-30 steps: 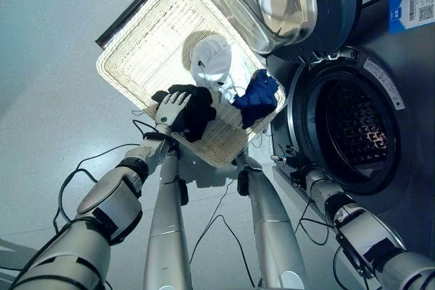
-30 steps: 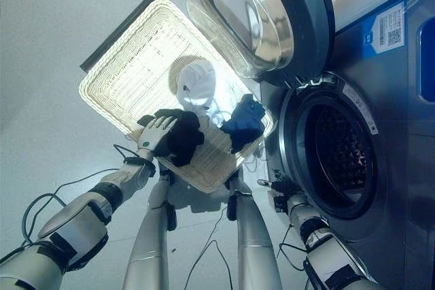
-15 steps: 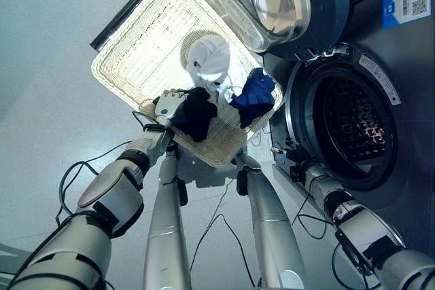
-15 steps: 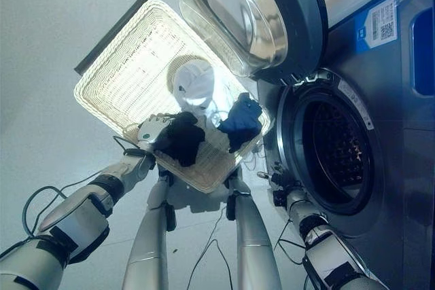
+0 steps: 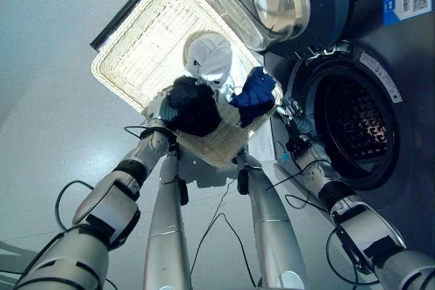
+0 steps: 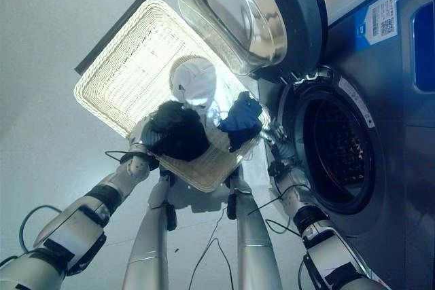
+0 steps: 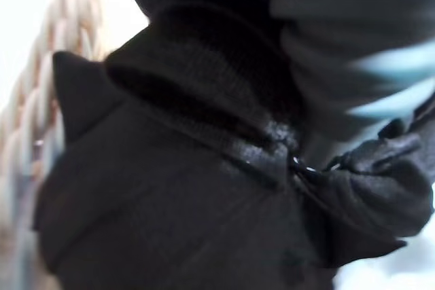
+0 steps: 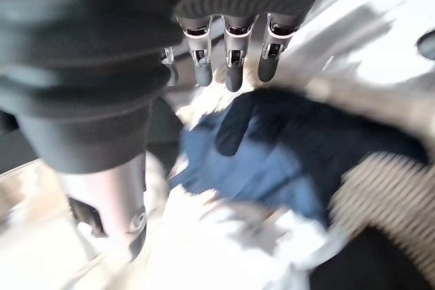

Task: Put the clothes into the washing machine.

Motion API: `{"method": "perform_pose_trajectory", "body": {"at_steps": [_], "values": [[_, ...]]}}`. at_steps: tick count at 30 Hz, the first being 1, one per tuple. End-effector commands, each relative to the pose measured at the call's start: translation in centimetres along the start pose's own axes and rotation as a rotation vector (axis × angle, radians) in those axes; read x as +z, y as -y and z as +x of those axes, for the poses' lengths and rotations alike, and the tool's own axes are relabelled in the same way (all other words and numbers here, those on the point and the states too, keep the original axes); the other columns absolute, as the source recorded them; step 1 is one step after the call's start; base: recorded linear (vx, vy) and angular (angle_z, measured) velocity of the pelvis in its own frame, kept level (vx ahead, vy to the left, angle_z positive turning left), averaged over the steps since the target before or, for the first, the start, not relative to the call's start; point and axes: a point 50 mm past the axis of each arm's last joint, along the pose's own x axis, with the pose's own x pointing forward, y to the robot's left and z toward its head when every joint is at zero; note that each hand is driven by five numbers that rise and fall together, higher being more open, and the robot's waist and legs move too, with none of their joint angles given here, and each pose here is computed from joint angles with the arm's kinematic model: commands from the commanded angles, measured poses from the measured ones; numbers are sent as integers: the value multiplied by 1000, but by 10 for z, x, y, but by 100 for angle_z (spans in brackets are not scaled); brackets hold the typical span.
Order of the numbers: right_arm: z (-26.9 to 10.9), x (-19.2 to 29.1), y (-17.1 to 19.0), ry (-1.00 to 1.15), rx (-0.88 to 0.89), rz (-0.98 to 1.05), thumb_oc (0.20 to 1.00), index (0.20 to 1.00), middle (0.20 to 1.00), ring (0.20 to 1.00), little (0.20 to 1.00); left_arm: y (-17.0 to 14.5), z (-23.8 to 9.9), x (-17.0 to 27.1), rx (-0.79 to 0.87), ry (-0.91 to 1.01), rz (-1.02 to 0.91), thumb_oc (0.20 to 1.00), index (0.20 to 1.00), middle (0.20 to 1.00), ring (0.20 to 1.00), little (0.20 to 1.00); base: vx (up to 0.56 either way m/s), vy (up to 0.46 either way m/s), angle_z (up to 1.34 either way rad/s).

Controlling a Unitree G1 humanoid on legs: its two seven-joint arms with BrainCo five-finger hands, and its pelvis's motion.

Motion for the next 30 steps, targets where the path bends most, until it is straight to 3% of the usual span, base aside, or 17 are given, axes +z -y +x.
{"method": "perform_pose_trajectory", "body": {"at_steps": [1, 8, 14, 15, 20, 21, 23, 30], "values": [[-18, 19, 8, 151, -85, 86, 1000, 1000, 1000, 1000, 1000, 0, -3, 36, 29, 196, -292, 200, 200, 200, 200, 200, -7, 8, 5], [-34, 45, -17, 333, -76, 108, 1000, 1000, 1000, 1000, 1000, -2, -24, 86, -40, 485, -556, 200, 200, 200, 200, 200, -2, 1, 1], [-43, 59, -35, 432, -42, 50, 1000, 1000, 1000, 1000, 1000, -4, -32, 107, -66, 584, -618, 200, 200, 200, 200, 200, 0, 0, 0], [-47, 66, -49, 475, 36, 10, 1000, 1000, 1000, 1000, 1000, -6, -36, 117, -85, 635, -638, 200, 200, 200, 200, 200, 7, 17, -3], [-51, 69, -71, 449, 237, -3, 1000, 1000, 1000, 1000, 1000, -8, -41, 129, -121, 701, -642, 200, 200, 200, 200, 200, 0, 0, 0], [-52, 67, -86, 390, 377, 6, 1000, 1000, 1000, 1000, 1000, -9, -44, 138, -163, 746, -644, 200, 200, 200, 200, 200, 0, 0, 0], [-50, 63, -97, 331, 469, 22, 1000, 1000, 1000, 1000, 1000, -10, -46, 146, -203, 787, -657, 200, 200, 200, 200, 200, 0, 0, 0], [-44, 47, -111, 182, 560, 109, 1000, 1000, 1000, 1000, 1000, -8, -52, 164, -292, 882, -702, 200, 200, 200, 200, 200, 0, 0, 0]]}}
